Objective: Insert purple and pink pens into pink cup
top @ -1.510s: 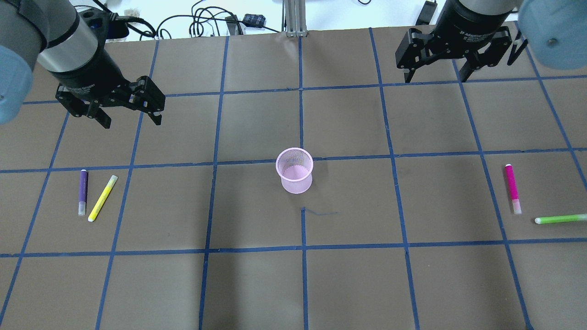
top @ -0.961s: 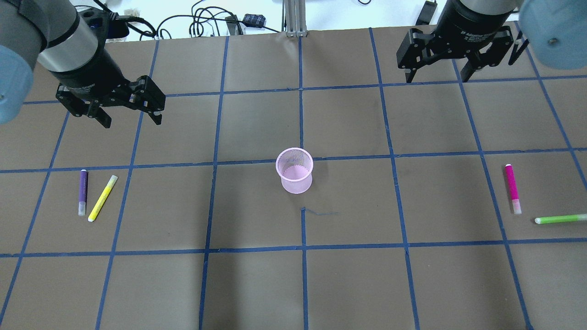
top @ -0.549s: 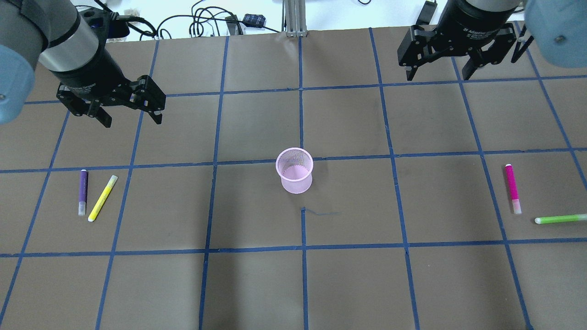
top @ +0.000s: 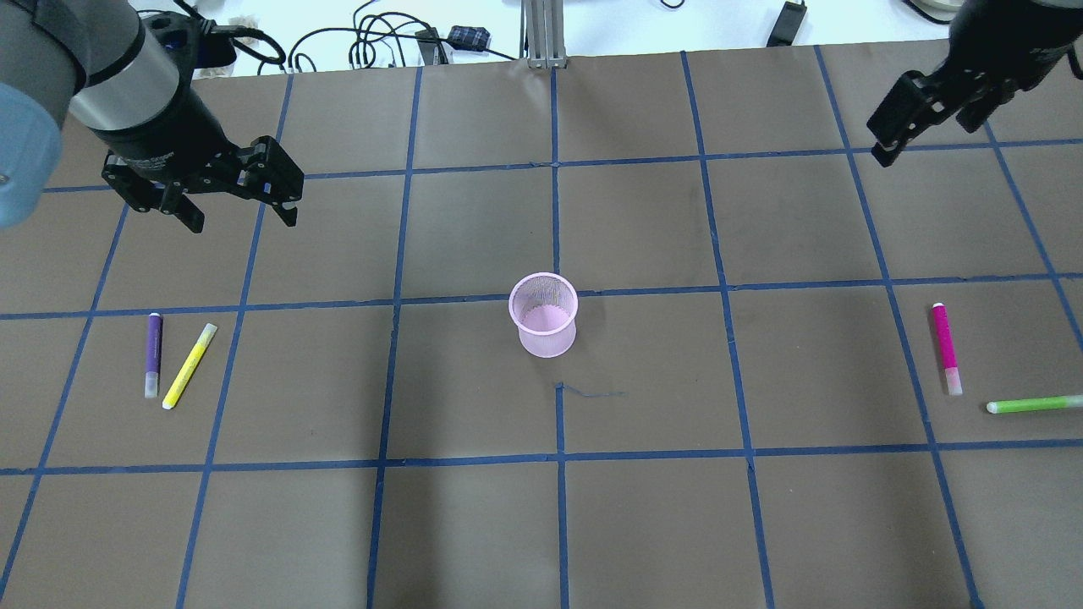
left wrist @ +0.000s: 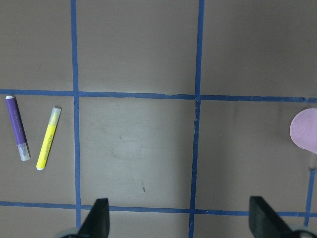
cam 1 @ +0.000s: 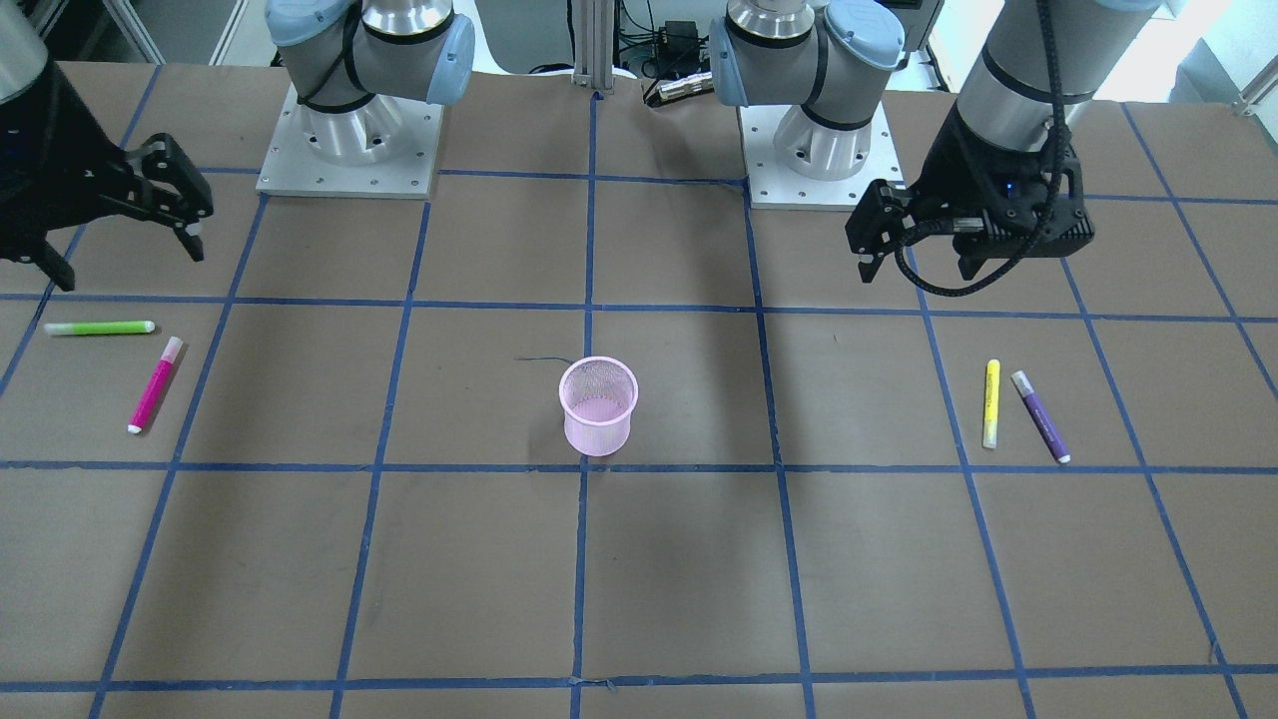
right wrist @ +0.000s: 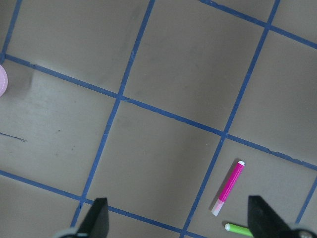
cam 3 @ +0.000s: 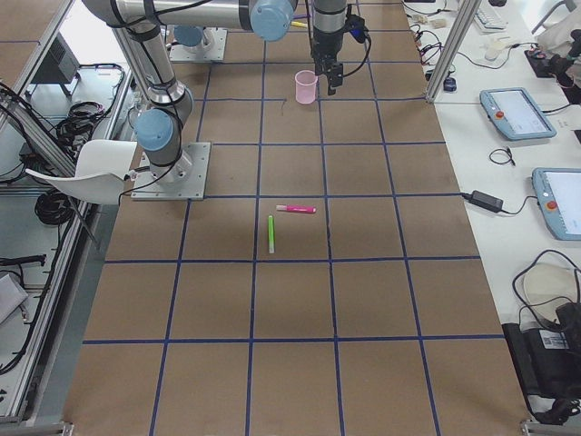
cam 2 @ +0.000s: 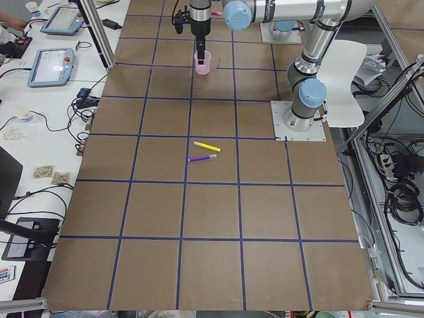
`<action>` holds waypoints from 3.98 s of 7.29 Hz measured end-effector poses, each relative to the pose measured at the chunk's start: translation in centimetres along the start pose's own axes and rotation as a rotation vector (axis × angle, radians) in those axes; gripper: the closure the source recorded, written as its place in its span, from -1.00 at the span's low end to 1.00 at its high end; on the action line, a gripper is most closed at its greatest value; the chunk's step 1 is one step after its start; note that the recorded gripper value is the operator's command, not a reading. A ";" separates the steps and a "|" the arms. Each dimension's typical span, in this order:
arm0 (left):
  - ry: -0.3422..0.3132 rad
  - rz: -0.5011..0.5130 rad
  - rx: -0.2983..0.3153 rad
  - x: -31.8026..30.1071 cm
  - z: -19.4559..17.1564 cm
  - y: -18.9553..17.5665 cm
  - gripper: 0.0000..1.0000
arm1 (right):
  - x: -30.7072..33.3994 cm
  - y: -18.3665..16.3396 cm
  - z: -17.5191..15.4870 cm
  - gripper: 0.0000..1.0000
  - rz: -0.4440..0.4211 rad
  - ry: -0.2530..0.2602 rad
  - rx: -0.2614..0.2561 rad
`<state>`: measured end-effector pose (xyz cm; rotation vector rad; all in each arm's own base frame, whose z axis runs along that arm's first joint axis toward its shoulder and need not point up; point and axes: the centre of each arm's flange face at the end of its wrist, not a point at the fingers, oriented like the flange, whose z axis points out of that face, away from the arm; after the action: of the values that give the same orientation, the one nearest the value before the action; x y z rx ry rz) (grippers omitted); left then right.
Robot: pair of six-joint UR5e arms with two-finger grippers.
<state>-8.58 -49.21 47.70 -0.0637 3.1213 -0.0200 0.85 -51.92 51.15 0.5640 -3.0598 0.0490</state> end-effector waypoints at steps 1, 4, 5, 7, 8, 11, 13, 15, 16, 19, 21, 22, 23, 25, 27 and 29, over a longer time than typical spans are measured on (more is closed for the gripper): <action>0.001 -0.001 0.001 0.0 0.0 0.0 -1.00 | 3.2 1.2 0.4 -1.00 0.001 -0.005 -0.006; 0.002 -0.021 0.011 -1.1 -0.4 -0.3 -1.00 | 11.7 5.2 3.3 -1.00 -0.168 -0.040 -0.032; 0.001 -0.055 0.017 -2.8 -0.3 -0.9 -1.00 | 12.9 5.8 5.0 -1.00 -0.134 -0.052 -0.042; -0.003 -0.162 0.030 -8.4 0.9 -2.6 -1.00 | 14.5 5.6 10.3 -1.00 0.064 -0.072 -0.067; -0.004 -0.227 0.021 -12.3 1.9 -3.2 -1.00 | 15.2 5.6 13.4 -1.00 0.177 -0.084 -0.087; 0.014 -0.328 -0.024 -24.7 7.6 -4.4 -1.00 | 17.5 6.9 22.7 -0.92 0.463 -0.106 -0.132; 0.010 -0.326 -0.015 -28.1 13.6 -4.9 -1.00 | 16.9 7.7 27.4 -0.77 0.603 -0.117 -0.163; -0.005 -0.313 0.021 -29.9 19.1 -5.5 -1.00 | 16.3 8.2 31.1 -0.61 0.627 -0.106 -0.153; -0.003 -0.306 0.017 -30.5 21.4 -5.9 -1.00 | 16.0 8.4 32.5 -0.47 0.628 -0.105 -0.152; 0.025 -0.299 -0.047 -31.0 26.8 -6.6 -0.87 | 15.7 8.6 33.8 0.50 0.629 -0.098 -0.147; 0.040 -0.297 -0.083 -31.3 29.2 -6.9 -0.38 | 15.7 8.6 33.8 0.86 0.636 -0.096 -0.146; 0.045 -0.295 -0.095 -31.3 30.0 -7.0 -0.36 | 15.8 8.6 33.8 0.90 0.638 -0.097 -0.145; 0.047 -0.291 -0.103 -31.3 30.5 -7.0 -0.27 | 15.8 8.5 33.6 0.90 0.652 -0.095 -0.143; 0.046 -0.288 -0.108 -31.4 30.8 -7.0 -0.19 | 15.1 7.2 31.6 0.89 0.755 -0.073 -0.126; 0.044 -0.288 -0.111 -31.4 30.8 -7.0 0.42 | 11.2 3.3 27.0 0.89 0.813 -0.044 -0.104; 0.047 -0.291 -0.125 -31.3 31.0 -6.8 0.62 | 5.2 -1.9 21.0 0.89 0.876 -0.034 -0.121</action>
<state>23.62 -55.15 17.40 -0.5244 3.1250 0.1716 -3.84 -56.29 30.39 -0.7955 -3.0338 -0.1253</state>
